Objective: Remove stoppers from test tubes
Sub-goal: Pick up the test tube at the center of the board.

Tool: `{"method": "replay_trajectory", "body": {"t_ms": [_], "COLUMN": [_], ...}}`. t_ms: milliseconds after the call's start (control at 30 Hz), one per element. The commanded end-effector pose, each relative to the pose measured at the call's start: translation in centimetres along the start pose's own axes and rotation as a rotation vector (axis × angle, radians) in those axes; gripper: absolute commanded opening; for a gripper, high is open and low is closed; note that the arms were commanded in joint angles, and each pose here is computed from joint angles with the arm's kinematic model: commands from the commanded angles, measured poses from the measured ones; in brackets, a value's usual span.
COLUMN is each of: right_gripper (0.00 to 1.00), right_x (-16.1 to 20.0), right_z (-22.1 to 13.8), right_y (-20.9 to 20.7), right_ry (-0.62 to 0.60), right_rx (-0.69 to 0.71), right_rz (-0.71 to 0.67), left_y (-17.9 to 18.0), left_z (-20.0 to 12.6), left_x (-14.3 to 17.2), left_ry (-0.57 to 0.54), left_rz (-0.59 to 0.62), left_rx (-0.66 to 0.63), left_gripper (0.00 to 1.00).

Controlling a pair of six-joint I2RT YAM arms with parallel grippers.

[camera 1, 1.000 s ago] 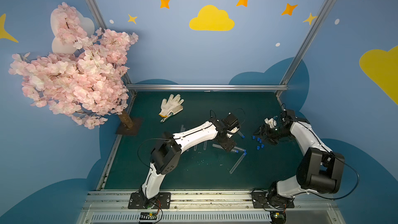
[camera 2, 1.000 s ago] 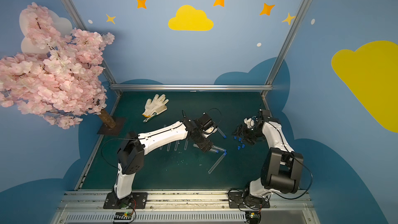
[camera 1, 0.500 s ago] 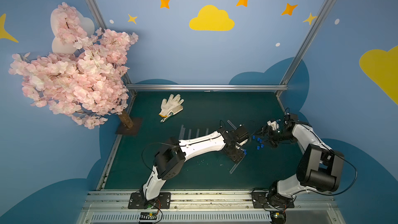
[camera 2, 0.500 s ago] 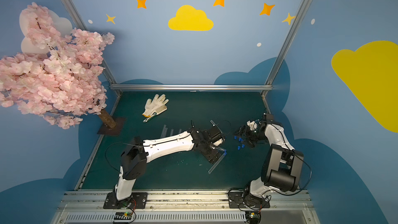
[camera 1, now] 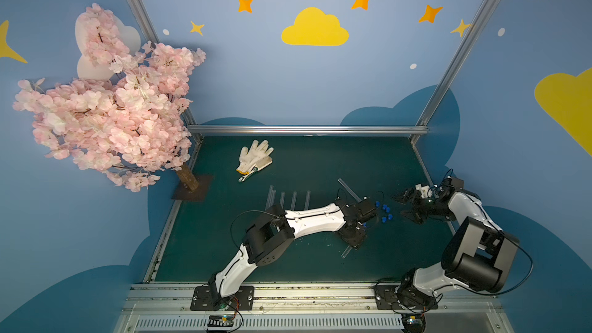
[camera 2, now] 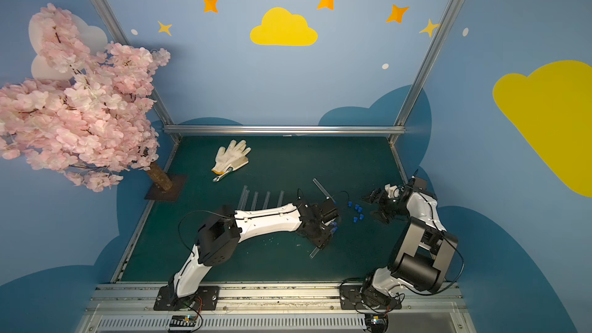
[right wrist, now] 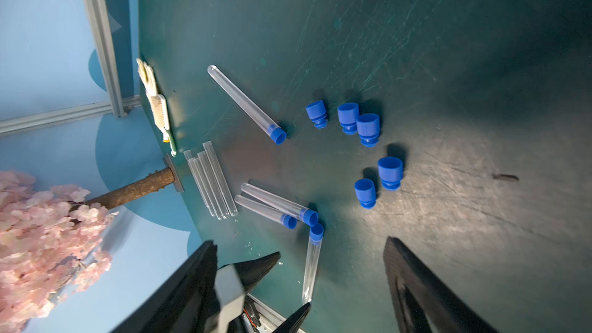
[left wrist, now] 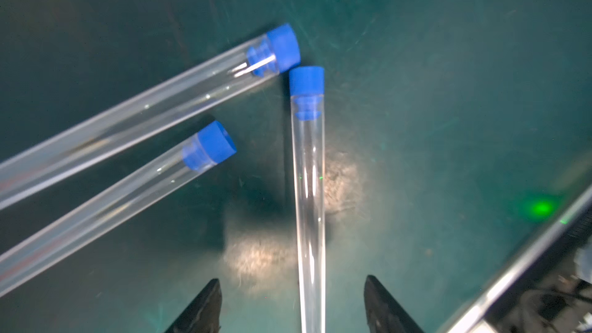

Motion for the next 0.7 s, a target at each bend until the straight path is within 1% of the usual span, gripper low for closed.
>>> {"method": "replay_trajectory", "body": {"t_ms": [0,233,467,567,667], "right_gripper": [0.82,0.82,0.82,0.82,0.82], "right_x": [0.3,0.7,0.7,0.8,0.7], "right_z": [-0.9,-1.6,-1.9,-1.9,-2.0], "right_y": [-0.4,-0.9,-0.7,-0.7,-0.7], "right_ry": [-0.033,-0.055,-0.065,-0.064,-0.066], "right_rx": [-0.044,-0.038,-0.04,-0.041,-0.04], "right_rz": [0.033,0.044,0.039,0.04,0.038], "left_y": [-0.5,-1.4,-1.8,-1.7,-1.6], "left_z": [0.1,1.4,3.1,3.5,3.7], "left_x": [-0.7,-1.4,-1.0,-0.9,-0.8], "left_ry": [-0.027,-0.02,0.054,0.074,0.082], "left_rz": [-0.013,0.014,0.055,0.065,0.069], "left_rx": [-0.013,-0.071,-0.205,-0.235,-0.242], "left_gripper": [0.68,0.61,0.52,0.49,0.42]}}
Point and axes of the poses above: each gripper's point midway between its finger pads, its own z axis out along the fingers, its own y axis along the line the jaws close on, x = y × z, the point moved 10 cm from there along -z, back along the fingers, and after that the axes turned 3 degrees about -z, right-handed, at the moved point
